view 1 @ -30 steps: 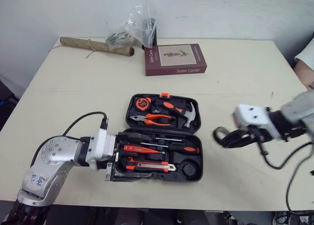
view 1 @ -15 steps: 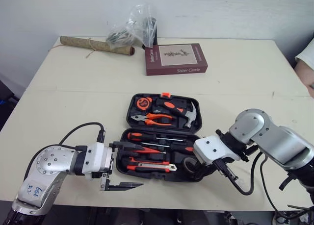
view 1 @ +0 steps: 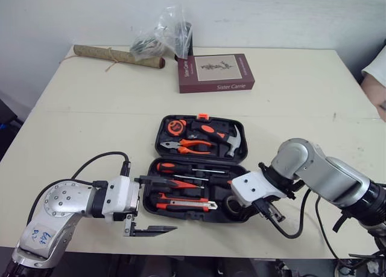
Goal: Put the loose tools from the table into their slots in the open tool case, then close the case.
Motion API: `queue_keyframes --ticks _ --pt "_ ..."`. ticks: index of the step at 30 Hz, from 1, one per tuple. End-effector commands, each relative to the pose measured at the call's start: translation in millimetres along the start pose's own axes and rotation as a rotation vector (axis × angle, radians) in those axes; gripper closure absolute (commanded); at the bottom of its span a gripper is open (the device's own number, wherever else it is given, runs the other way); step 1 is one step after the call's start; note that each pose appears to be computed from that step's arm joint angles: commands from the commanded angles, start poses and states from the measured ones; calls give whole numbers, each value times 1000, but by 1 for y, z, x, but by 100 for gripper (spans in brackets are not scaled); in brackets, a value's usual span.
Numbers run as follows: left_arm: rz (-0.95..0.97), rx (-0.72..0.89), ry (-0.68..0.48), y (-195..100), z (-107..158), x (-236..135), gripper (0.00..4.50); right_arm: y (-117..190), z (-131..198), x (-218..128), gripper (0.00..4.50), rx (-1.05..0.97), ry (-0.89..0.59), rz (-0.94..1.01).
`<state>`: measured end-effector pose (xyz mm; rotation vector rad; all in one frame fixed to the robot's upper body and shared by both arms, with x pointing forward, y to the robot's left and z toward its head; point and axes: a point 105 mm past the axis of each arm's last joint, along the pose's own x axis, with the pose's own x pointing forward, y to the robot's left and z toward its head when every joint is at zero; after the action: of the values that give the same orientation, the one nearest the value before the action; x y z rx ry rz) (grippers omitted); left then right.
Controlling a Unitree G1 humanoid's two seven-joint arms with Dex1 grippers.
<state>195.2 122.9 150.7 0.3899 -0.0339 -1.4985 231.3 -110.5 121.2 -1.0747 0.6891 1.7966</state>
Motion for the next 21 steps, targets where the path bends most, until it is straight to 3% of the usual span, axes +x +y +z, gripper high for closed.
queue_keyframes --ticks 1,4,6,7,8,9,16,18,20,21 --pt "6 36 -6 1 8 0 0 5 -13 -8 447 37 88 27" --pt "43 43 -7 6 8 -2 0 11 -9 -6 447 43 63 62" --pt "54 45 -6 7 8 -2 0 11 -8 -6 363 31 53 64" --pt "56 45 -6 7 8 -2 0 10 -6 -7 352 21 34 54" --pt "58 43 -6 7 8 -2 0 9 -2 -8 294 15 7 50" --pt "58 41 -4 7 7 -2 0 10 4 -13 265 9 -38 54" --pt "56 22 9 7 5 -6 0 32 22 -42 265 51 -205 131" --pt "58 22 13 7 5 -7 0 32 28 -48 265 37 -312 124" --pt "65 22 15 7 5 -9 0 32 42 -54 265 -7 -531 137" --pt "66 21 16 7 5 -10 0 31 44 -57 286 -11 -615 130"
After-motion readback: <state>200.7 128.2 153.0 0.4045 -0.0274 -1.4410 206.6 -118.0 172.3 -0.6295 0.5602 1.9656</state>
